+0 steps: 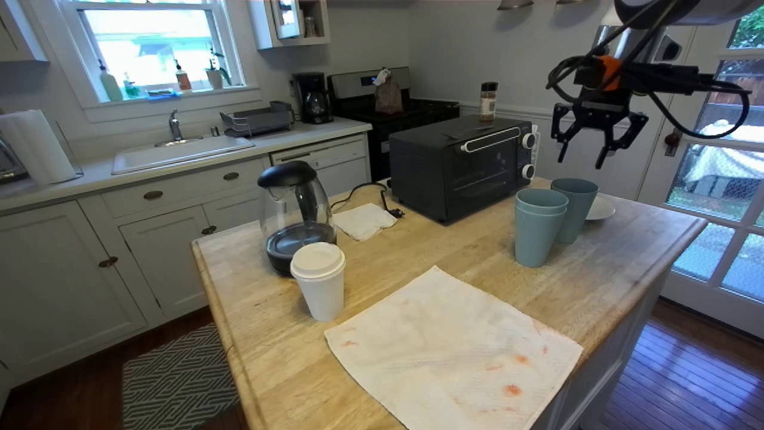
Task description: Stack the three green cups together
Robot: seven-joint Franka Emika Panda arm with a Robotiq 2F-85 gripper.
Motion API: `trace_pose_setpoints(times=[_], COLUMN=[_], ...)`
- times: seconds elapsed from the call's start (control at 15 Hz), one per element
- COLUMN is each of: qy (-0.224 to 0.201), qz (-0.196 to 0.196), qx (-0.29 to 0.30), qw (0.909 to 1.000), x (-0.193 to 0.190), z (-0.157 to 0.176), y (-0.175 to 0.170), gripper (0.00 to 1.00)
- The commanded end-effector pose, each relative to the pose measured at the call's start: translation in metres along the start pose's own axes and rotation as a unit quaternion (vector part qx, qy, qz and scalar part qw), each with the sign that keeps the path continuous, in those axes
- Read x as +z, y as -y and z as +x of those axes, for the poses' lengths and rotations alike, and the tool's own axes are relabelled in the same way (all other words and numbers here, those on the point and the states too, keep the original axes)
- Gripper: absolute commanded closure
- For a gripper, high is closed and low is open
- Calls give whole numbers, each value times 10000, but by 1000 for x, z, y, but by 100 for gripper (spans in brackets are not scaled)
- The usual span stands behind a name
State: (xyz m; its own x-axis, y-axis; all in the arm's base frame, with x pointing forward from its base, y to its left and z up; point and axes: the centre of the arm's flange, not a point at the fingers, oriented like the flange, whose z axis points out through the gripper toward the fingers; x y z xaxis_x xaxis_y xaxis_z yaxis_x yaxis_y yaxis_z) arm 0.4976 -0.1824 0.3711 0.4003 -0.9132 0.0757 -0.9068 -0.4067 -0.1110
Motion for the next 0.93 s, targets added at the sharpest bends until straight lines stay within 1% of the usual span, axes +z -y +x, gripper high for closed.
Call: trace_pose_setpoints(times=[0.0, 0.07, 0.27, 0.4, 0.8, 0.87], qy=[-382, -390, -397, -345, -147, -97], qz=[9, 39, 67, 12, -94, -116], qx=[-505, -663, -965, -1103, -1300, -1306], qw=[9980, 9970, 9945, 9933, 9914, 9913], x=[16, 19, 33, 43, 67, 72], z=[23, 27, 37, 41, 46, 45], y=[-12, -17, -27, -33, -45, -46], gripper=[4, 1, 0, 0, 0, 1])
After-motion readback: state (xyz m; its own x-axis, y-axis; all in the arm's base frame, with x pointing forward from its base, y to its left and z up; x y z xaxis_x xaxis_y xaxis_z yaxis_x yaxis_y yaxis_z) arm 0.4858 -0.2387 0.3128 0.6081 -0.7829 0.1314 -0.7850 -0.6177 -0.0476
